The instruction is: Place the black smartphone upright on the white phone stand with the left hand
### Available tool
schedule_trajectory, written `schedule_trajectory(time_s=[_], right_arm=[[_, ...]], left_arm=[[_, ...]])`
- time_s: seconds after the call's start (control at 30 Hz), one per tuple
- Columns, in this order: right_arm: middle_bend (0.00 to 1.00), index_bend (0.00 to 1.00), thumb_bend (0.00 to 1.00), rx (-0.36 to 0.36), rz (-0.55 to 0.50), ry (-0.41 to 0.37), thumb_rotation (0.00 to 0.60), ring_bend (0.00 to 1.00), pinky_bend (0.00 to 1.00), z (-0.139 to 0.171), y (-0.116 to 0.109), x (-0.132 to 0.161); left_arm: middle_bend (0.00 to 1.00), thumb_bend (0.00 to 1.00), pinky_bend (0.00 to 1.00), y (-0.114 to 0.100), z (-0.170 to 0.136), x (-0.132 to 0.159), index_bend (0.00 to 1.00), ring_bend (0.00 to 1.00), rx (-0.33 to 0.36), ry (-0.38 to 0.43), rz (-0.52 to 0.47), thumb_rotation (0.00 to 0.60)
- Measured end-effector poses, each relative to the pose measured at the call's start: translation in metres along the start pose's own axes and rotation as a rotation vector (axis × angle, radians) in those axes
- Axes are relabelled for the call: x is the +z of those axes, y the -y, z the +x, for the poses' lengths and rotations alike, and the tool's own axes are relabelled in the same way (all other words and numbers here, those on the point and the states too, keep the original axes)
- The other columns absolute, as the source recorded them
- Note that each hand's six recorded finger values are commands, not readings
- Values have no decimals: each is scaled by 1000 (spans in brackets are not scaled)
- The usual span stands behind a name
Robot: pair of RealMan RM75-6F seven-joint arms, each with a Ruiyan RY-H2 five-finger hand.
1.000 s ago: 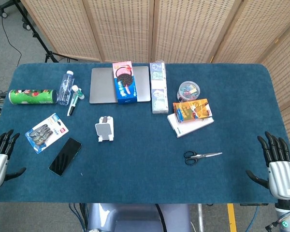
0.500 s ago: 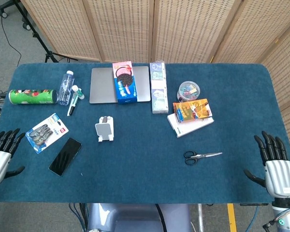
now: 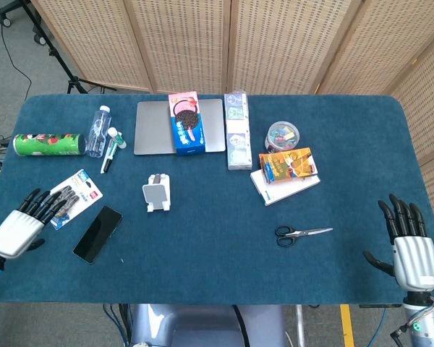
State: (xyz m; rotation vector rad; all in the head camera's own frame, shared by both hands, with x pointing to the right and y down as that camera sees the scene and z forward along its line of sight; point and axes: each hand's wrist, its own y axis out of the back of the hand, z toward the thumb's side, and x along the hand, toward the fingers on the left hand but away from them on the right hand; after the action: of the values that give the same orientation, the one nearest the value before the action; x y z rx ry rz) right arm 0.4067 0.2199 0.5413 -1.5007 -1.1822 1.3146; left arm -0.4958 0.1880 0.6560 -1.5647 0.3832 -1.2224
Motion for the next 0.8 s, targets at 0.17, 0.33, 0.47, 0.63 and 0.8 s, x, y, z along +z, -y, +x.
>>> schedule_trajectory(time_s=[0.17,0.33,0.47,0.63,0.8], right_arm=[[0,0,0,-3,-15,-1,600,0,0,-1,-2,0],[0,0,0,-8,-30,-1,600,0,0,0,-6,-1],[0,0,0,-15,-40,3,600,0,0,0,-9,-3],[0,0,0,-14,-44,3,600,0,0,0,-11,-3],[0,0,0,-15,-45,4,600,0,0,0,-11,-3]], left_arm=[[0,0,51,15,17,17,0,0,-6,26,-31,600],[0,0,51,21,28,31,0,0,1,43,-48,600],[0,0,51,22,34,38,0,0,9,55,-58,600],[0,0,51,21,39,45,0,0,15,80,-41,600],[0,0,51,23,45,56,0,0,12,107,-40,600]])
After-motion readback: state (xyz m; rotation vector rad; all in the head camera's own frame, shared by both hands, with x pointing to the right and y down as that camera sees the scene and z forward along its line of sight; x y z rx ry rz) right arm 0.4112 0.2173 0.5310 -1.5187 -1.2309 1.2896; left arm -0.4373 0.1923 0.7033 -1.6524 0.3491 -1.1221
